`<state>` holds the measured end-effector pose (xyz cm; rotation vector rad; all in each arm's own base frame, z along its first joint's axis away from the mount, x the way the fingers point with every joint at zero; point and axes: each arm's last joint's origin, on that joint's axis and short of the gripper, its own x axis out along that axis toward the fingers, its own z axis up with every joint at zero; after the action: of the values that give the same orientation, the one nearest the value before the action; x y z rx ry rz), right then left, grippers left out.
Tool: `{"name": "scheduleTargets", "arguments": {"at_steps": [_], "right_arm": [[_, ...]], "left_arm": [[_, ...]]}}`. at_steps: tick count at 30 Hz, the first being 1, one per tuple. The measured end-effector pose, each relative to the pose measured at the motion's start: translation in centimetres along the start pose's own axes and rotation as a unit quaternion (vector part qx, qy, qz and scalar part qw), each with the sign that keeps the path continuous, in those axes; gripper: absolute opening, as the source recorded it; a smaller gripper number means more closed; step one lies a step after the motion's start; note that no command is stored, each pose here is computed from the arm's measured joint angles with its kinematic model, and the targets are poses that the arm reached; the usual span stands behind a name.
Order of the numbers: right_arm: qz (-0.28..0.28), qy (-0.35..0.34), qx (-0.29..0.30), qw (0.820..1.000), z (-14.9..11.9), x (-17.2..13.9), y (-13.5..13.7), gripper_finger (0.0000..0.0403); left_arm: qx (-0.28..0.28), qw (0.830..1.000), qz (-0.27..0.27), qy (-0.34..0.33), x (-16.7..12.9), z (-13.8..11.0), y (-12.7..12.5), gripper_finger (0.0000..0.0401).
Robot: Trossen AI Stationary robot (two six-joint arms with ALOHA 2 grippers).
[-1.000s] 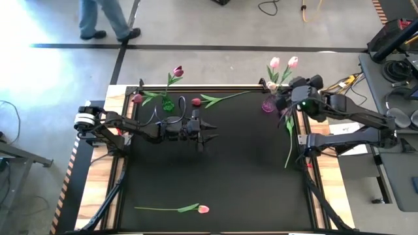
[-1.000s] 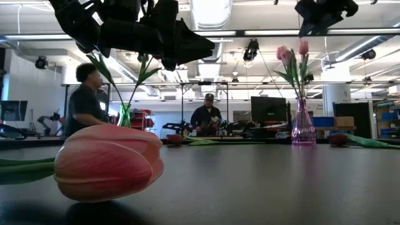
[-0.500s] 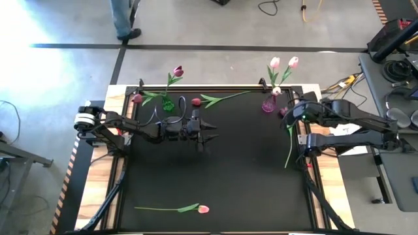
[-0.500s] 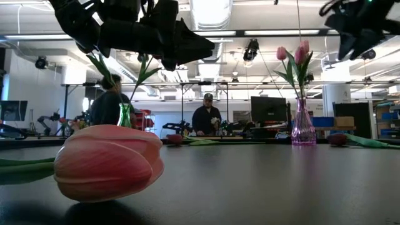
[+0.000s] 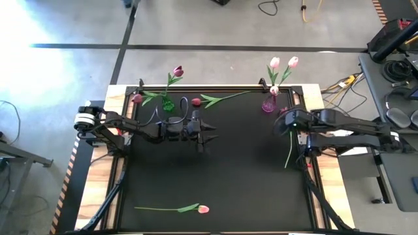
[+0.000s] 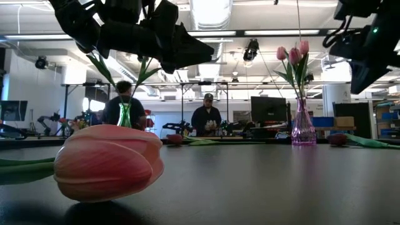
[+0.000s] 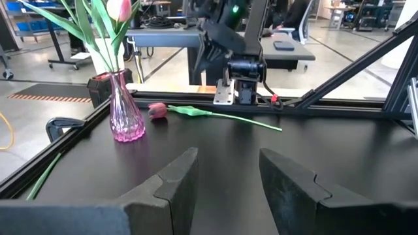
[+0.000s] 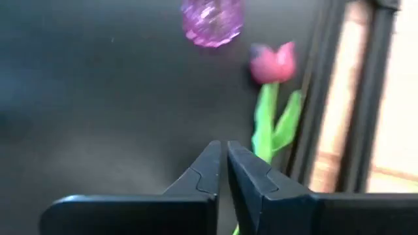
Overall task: Sort flowers into vase by color
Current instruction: Put the red flower into the green vase
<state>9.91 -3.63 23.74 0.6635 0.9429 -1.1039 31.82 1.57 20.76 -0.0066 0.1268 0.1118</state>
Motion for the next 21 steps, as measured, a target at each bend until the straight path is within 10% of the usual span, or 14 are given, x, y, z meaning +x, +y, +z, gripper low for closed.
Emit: {"name": "scheduleTargets", "arguments": {"at_steps": [14,21], "right_arm": [[-0.021,0.091,-0.062,0.994,-2.2,5.4,1.4,0.0009],[-0.082,0.023,0.018,0.996,-2.2,5.7,1.0,0.0011]], "left_arm": [[0.0,1.0,0.0,0.001,0.0,0.0,0.0,0.0148],[0.0,1.0,0.0,0.001,0.0,0.0,0.0,0.0148]]}}
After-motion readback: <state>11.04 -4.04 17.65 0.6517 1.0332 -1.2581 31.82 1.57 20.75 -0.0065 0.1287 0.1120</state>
